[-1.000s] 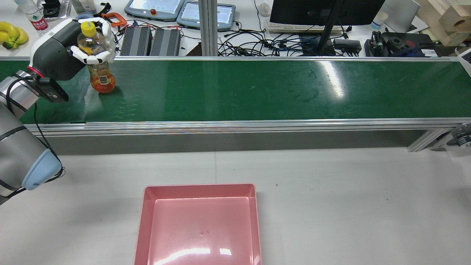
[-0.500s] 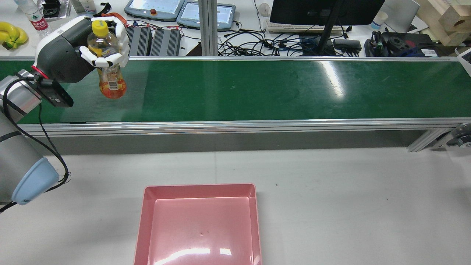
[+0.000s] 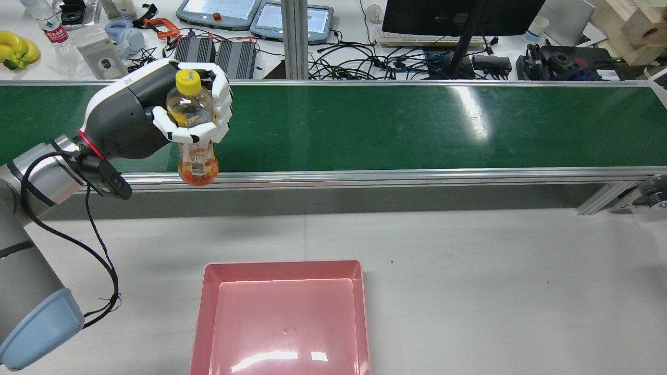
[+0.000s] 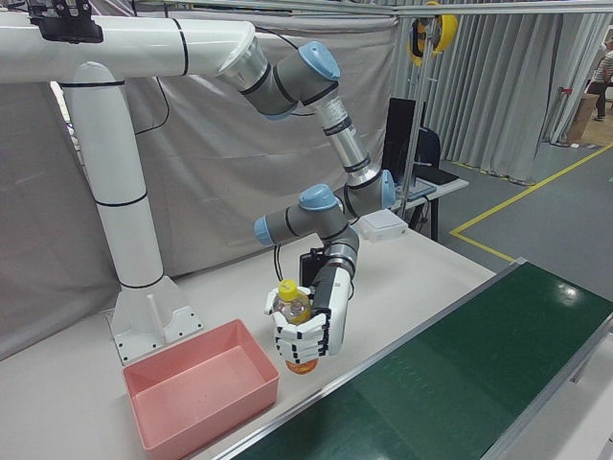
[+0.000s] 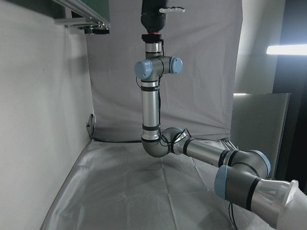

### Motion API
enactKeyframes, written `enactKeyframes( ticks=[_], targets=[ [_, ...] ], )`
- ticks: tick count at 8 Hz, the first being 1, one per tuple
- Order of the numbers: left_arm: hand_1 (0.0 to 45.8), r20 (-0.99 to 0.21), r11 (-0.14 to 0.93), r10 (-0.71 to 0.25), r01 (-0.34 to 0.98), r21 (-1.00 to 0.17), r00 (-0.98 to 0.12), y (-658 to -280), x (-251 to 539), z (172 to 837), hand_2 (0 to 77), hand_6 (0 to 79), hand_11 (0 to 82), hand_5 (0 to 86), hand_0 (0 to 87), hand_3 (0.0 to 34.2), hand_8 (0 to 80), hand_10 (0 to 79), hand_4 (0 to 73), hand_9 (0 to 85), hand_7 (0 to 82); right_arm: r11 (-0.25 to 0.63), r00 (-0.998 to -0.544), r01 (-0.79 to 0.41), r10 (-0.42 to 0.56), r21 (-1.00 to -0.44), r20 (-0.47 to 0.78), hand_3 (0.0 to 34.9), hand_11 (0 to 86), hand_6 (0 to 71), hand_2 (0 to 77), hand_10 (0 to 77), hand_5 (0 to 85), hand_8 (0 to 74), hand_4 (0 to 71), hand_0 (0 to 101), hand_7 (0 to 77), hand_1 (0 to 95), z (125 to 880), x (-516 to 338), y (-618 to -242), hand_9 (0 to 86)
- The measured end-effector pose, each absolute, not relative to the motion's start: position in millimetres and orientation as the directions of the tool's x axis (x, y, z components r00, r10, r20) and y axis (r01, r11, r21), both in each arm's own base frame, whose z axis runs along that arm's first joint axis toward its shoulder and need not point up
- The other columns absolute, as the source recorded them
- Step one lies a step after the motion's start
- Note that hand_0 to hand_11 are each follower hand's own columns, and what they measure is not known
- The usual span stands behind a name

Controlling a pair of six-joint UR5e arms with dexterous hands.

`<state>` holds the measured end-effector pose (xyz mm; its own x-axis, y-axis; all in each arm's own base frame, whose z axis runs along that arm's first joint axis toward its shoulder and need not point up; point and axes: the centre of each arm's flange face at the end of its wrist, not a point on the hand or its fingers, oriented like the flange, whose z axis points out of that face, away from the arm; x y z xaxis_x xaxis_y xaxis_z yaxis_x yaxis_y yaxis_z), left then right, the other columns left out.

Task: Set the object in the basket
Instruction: 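Lift the bottle off the belt and carry it over the pink tray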

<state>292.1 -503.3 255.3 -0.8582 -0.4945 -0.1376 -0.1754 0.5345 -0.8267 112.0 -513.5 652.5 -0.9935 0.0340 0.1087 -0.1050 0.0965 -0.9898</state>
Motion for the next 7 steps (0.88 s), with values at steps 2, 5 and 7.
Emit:
enactKeyframes(
  ticks=[2,5,7],
  targets=[
    [7.6,-0.182,0.550,-0.559,-0.197,-0.811,-0.809,-464.0,341.5,247.9,50.2,62.2,56.2,55.1,69.2,0.0,63.3,55.6,49.6,52.9,52.9,0.097,-0.993,-0.106,0.034,-0.990,0.110,0.0,0.0,0.0,0.5,0.0,0.0,0.0,0.0,0,0.5,0.0,652.5,112.0,-513.5,0.0],
    [7.6,-0.247,0.577,-0.630,-0.231,-0.784,-0.737,-400.4,413.4,237.5,50.2,62.2,56.2,54.5,69.0,0.0,63.3,57.3,49.6,52.9,52.9,0.097,-0.993,-0.105,0.034,-0.990,0.109,0.0,0.0,0.0,0.5,0.0,0.0,0.0,0.0,0,0.5,0.0,652.5,112.0,-513.5,0.0],
    [7.6,-0.253,0.572,-0.672,-0.270,-0.775,-0.696,-370.0,443.3,229.6,50.2,62.2,56.2,54.5,68.8,0.0,63.3,57.3,50.2,52.9,52.9,0.096,-0.993,-0.106,0.034,-0.990,0.109,0.0,0.0,0.0,0.5,0.0,0.0,0.0,0.0,0,0.5,0.0,652.7,112.0,-513.5,0.0]
  ],
)
